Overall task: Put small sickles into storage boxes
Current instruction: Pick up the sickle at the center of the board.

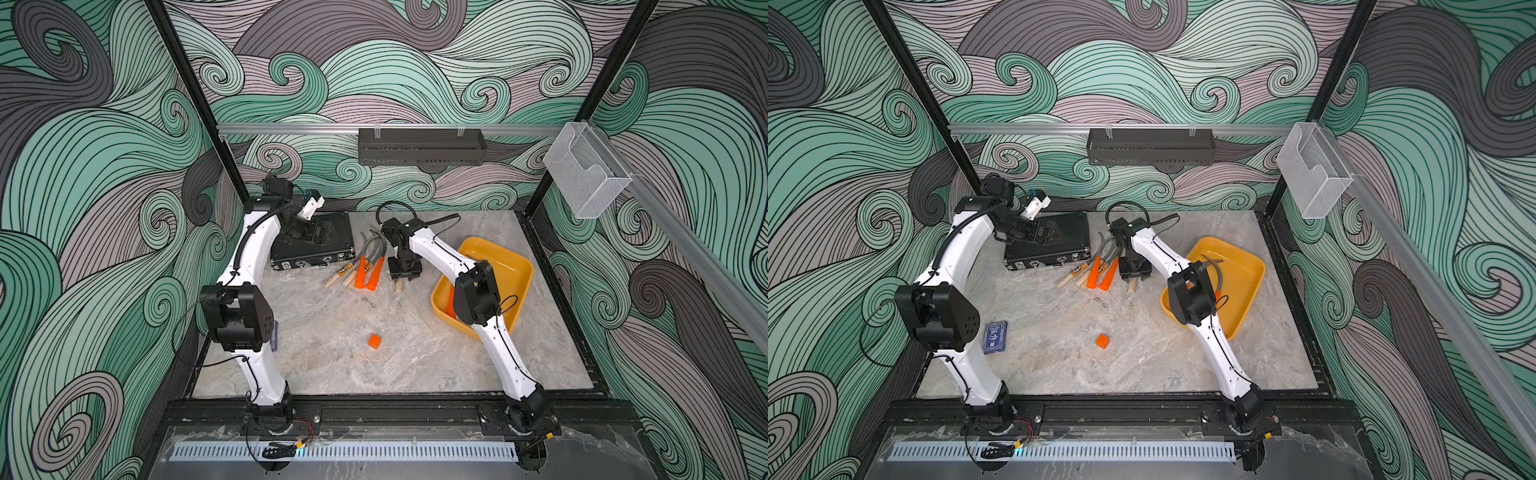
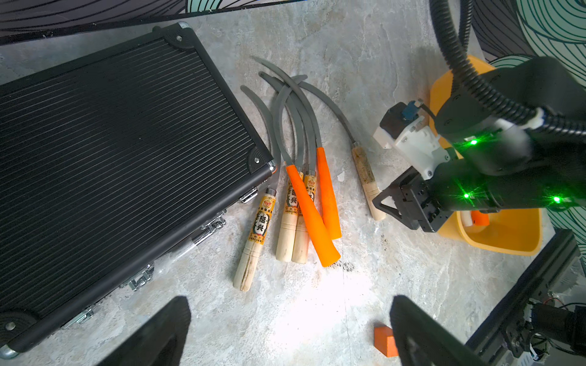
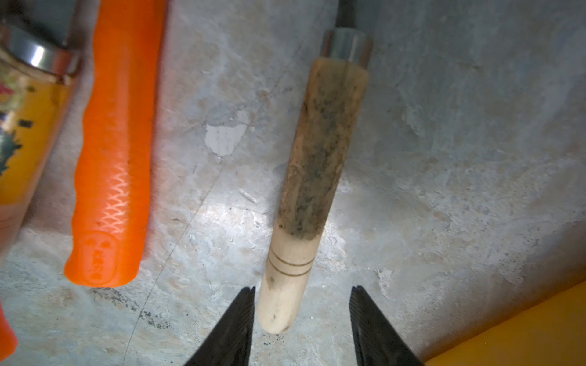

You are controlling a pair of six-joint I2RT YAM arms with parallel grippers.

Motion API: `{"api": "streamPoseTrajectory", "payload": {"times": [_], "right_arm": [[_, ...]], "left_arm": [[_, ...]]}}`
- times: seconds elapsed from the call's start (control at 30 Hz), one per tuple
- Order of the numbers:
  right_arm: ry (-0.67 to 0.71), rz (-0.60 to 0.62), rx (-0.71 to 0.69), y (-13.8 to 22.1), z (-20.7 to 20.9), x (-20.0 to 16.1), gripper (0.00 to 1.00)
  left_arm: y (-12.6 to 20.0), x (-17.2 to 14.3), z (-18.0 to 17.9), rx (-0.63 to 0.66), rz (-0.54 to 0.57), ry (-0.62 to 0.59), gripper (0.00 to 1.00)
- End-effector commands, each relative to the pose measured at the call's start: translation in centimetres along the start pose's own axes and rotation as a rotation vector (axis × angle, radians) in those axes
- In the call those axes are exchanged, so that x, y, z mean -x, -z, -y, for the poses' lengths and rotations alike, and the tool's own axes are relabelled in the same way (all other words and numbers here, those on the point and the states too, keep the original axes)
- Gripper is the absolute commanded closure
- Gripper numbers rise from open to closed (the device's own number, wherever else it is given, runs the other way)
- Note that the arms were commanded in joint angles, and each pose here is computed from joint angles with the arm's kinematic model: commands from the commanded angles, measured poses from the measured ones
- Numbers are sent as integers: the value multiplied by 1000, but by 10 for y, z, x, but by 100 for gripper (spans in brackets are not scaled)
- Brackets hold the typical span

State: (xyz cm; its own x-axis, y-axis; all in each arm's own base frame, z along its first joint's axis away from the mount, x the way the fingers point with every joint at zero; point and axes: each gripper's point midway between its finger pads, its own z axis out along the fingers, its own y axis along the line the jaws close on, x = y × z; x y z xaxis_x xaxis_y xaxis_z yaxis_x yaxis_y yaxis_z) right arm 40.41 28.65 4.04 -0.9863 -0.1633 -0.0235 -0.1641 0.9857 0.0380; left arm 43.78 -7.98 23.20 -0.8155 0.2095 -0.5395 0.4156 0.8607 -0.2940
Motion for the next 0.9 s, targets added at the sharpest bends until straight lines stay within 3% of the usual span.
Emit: {"api": "streamPoseTrajectory", "payload": {"times": [0.0,0.33,0.87], "right_arm": [[-26,-48,-4,-10,2,-8,49],[-44,-57,-13,-32,5,-10,52],[-59,-26,-80,-36,16,-4,58]], "left_arm": [[2,3,2,-8,15,4,2],[4,4,1,2,18,0,2],[4,3,1,6,23,0,1]]}}
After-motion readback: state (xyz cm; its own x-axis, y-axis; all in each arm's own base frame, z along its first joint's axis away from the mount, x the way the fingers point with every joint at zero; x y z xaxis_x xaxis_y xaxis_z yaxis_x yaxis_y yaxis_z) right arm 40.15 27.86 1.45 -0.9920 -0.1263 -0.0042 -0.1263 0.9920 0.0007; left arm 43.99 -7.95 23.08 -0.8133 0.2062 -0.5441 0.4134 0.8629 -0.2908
